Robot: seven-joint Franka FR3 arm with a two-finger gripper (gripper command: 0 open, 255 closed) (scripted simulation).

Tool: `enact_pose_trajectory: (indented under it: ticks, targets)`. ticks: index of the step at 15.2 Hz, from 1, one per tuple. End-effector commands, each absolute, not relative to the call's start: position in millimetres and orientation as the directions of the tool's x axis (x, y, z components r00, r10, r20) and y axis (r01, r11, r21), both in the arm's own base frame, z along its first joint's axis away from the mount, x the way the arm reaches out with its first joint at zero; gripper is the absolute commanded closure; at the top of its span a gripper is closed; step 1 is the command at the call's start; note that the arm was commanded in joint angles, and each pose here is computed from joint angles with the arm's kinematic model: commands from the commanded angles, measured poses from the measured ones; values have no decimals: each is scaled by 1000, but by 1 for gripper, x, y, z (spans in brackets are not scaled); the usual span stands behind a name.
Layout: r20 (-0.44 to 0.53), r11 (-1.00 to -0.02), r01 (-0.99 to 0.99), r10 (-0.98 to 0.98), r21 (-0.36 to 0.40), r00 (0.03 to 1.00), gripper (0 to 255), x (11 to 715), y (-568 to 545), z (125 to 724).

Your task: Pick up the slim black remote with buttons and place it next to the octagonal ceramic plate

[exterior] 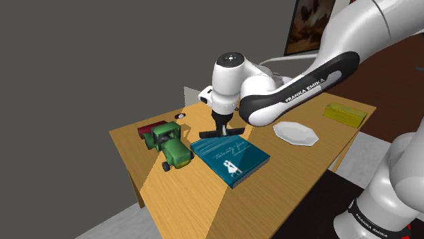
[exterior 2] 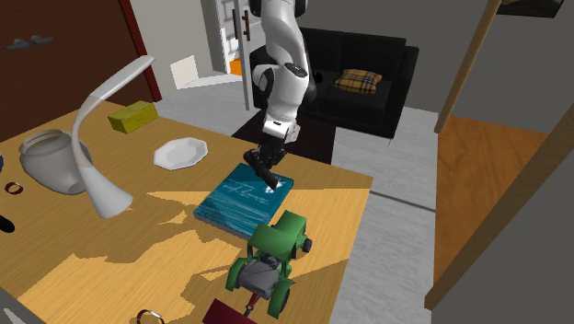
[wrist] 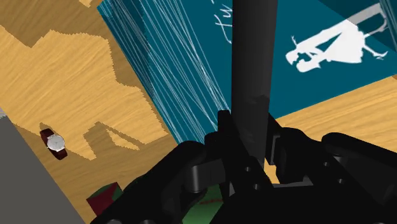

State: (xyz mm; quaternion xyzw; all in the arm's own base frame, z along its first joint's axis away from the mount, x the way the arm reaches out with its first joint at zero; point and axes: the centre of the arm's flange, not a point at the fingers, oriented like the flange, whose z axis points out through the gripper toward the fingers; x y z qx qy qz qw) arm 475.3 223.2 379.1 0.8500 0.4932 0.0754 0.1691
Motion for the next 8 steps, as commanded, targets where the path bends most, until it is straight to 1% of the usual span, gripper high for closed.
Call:
enact_pose_trajectory:
  ticks: [1, 8]
  targets:
    - [-38, -456, 813, 864, 362, 502, 255, 466, 197, 378]
    - [-38, -456, 813, 864, 362, 502, 255, 434, 111, 374]
